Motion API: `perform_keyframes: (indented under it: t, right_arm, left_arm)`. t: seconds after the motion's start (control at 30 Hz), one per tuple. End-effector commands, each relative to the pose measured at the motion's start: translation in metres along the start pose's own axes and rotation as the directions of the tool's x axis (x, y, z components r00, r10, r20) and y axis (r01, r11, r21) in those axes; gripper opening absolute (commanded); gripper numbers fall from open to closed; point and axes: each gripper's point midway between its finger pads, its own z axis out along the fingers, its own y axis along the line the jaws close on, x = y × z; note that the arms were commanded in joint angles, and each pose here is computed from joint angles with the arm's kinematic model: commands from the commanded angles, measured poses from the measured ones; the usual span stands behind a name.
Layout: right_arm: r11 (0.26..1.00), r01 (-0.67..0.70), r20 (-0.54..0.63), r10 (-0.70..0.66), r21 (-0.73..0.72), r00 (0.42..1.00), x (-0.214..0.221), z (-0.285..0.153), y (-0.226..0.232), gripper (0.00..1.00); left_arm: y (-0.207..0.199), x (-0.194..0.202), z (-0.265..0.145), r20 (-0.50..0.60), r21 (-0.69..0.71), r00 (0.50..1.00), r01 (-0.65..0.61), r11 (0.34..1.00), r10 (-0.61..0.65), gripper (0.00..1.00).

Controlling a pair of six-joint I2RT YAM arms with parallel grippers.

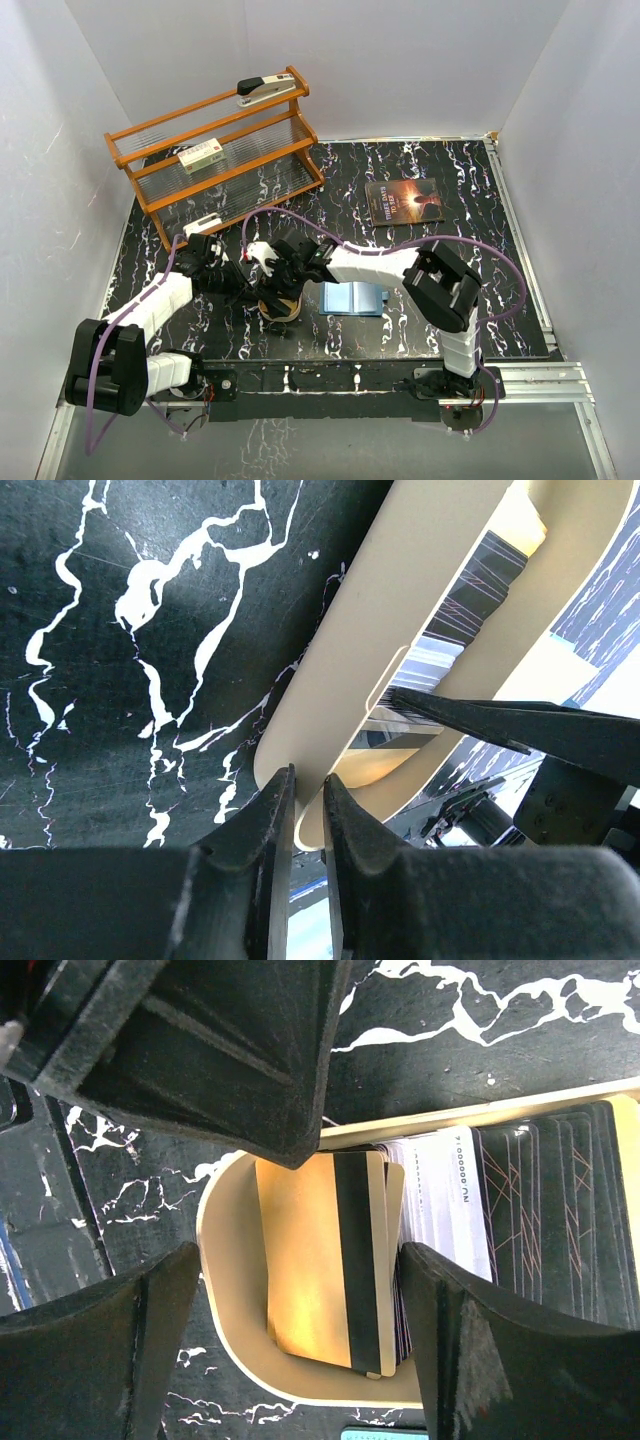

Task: Put the credit cards into the card holder
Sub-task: Adjust the credit card in the storage box.

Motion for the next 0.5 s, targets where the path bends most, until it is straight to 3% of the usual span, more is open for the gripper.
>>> perform_keyframes:
  t: [0.0,0.1,0.33,0.47]
  right_arm:
    - [0.998,-0.011,0.034,0.008,0.063,0.999,-0.010,-0.012,-0.002,0.72]
    - [0.997,-0.009,0.058,0.004,0.075,0.998,-0.017,-0.017,-0.003,0.63]
    - [0.995,-0.008,0.110,-0.003,0.097,0.994,-0.033,-0.028,-0.002,0.24]
    - [0.995,-0.008,0.109,-0.003,0.097,0.994,-0.033,-0.028,-0.002,0.07]
  left_arm:
    - [0.022,-0.006,0.004,0.045,-0.098,0.999,0.030,0.995,-0.026,0.12]
    - [0.021,-0.008,0.004,0.049,-0.101,0.999,0.027,0.995,-0.022,0.12]
    - [0.020,-0.010,0.003,0.051,-0.107,0.999,0.019,0.994,-0.014,0.12]
    - [0.019,-0.012,0.002,0.055,-0.108,0.998,0.014,0.994,-0.008,0.12]
